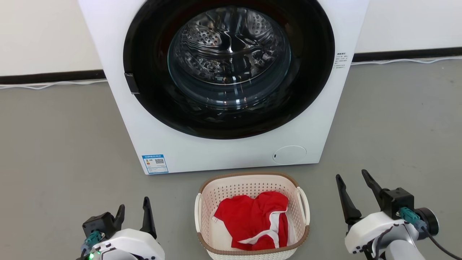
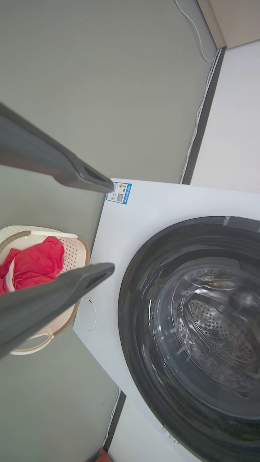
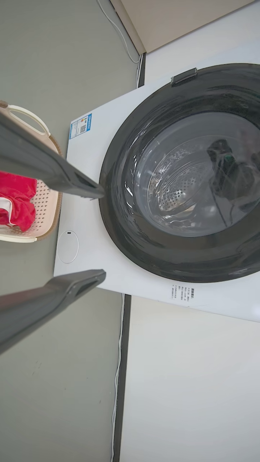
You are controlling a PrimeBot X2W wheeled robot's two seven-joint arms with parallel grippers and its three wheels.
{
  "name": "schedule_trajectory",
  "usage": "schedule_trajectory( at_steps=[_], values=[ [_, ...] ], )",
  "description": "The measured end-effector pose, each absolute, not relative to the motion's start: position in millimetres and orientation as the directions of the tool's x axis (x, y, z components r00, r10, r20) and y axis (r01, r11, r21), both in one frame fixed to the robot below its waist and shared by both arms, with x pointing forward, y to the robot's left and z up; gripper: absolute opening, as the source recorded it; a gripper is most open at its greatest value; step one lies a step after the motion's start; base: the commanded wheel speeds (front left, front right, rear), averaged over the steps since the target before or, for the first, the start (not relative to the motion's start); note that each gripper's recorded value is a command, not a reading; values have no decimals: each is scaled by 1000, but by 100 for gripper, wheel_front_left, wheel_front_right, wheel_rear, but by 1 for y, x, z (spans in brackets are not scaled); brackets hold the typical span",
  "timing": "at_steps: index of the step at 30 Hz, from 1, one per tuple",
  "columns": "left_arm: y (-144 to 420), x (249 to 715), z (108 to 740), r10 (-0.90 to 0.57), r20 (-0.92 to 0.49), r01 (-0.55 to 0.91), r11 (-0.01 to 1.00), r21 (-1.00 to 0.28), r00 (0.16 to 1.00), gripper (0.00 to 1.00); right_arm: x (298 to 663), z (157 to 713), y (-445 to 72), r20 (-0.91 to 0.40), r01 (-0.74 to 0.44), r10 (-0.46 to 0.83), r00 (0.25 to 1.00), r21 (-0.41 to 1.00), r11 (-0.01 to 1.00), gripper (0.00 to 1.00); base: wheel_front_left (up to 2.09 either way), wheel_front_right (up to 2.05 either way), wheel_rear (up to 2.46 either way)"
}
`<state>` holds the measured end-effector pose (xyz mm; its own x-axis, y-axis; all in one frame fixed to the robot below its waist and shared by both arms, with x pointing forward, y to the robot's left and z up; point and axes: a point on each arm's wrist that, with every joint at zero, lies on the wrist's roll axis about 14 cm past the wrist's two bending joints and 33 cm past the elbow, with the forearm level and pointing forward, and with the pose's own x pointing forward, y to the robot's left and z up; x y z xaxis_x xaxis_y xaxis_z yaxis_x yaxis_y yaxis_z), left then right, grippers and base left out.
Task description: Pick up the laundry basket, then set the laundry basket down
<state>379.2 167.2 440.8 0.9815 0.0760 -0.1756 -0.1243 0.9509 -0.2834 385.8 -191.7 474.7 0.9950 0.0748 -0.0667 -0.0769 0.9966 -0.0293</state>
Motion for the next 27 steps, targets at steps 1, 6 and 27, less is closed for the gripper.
schedule_trajectory(
  at_steps=[1, 6, 27],
  values=[
    [168, 379, 442, 78, -172, -125, 951, -284, 982, 100, 384, 475, -192, -66, -76, 74, 995, -28, 997, 100, 0, 0, 0],
    [170, 376, 446, 84, -160, -128, 950, -286, 984, 100, 382, 478, -193, -56, -71, 70, 996, -26, 997, 100, 0, 0, 0],
    [176, 336, 396, 108, -325, -212, 929, -304, 939, 0, 347, 423, -186, -223, -41, 54, 973, 65, 997, 0, 0, 0, 0]
  ],
)
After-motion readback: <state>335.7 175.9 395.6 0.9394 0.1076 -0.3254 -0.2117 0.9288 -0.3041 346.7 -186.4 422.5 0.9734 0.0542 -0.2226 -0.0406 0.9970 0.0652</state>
